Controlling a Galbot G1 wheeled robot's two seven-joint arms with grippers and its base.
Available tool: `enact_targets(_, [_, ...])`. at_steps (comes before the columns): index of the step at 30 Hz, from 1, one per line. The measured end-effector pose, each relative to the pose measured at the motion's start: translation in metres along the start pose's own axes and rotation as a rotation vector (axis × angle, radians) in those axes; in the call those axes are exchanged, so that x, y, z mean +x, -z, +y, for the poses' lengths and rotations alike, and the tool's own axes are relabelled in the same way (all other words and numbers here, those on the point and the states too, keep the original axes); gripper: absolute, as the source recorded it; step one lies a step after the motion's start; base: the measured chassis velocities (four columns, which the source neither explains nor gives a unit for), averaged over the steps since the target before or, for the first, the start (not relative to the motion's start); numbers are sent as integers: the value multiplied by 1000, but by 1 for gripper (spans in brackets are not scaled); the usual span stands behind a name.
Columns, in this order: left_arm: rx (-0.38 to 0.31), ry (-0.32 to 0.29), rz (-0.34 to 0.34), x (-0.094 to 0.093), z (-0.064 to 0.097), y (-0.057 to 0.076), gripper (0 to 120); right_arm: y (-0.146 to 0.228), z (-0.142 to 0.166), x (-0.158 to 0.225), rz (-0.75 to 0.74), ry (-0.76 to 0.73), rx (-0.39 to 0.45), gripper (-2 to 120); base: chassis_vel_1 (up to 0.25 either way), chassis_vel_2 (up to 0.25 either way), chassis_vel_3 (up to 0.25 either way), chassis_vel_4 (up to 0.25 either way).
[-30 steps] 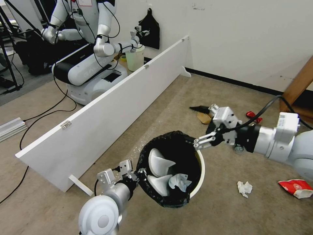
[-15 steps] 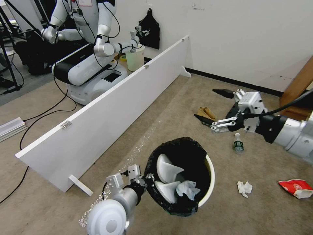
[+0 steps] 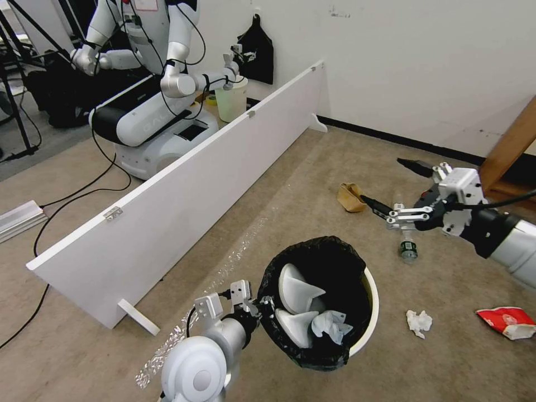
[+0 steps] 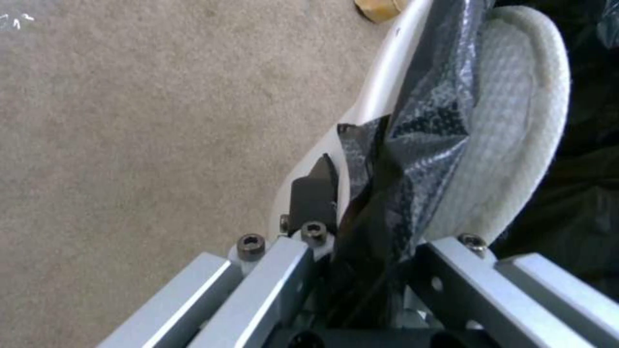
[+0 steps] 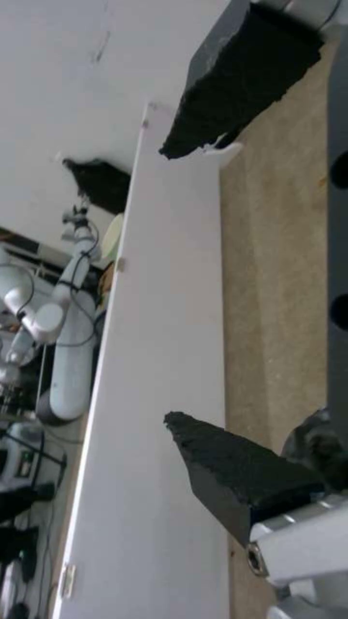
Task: Pick up the trash bin, then pick up the garbage from the floor and place it into the trash bin.
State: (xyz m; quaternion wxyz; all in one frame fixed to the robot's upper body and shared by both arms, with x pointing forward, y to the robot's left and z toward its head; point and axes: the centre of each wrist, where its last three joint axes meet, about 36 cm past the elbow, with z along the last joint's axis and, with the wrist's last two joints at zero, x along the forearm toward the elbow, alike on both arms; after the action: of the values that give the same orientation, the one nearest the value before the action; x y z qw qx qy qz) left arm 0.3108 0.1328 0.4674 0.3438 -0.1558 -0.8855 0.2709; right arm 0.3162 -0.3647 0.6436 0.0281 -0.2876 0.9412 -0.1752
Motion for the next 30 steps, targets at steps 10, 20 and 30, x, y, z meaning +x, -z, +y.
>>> enact_targets(10, [2,14,-41,11,5,7,2,-12,10,15,7,-37,-20,100,0,0,0,0])
enact_targets(20, [1,28,-84,23,7,11,2,-23,15,24,11,-80,-34,100,0,0,0,0])
enact_targets(30, [-25,34,-127,20,6,9,2,-35,27,41,14,-139,-53,100,0,0,0,0])
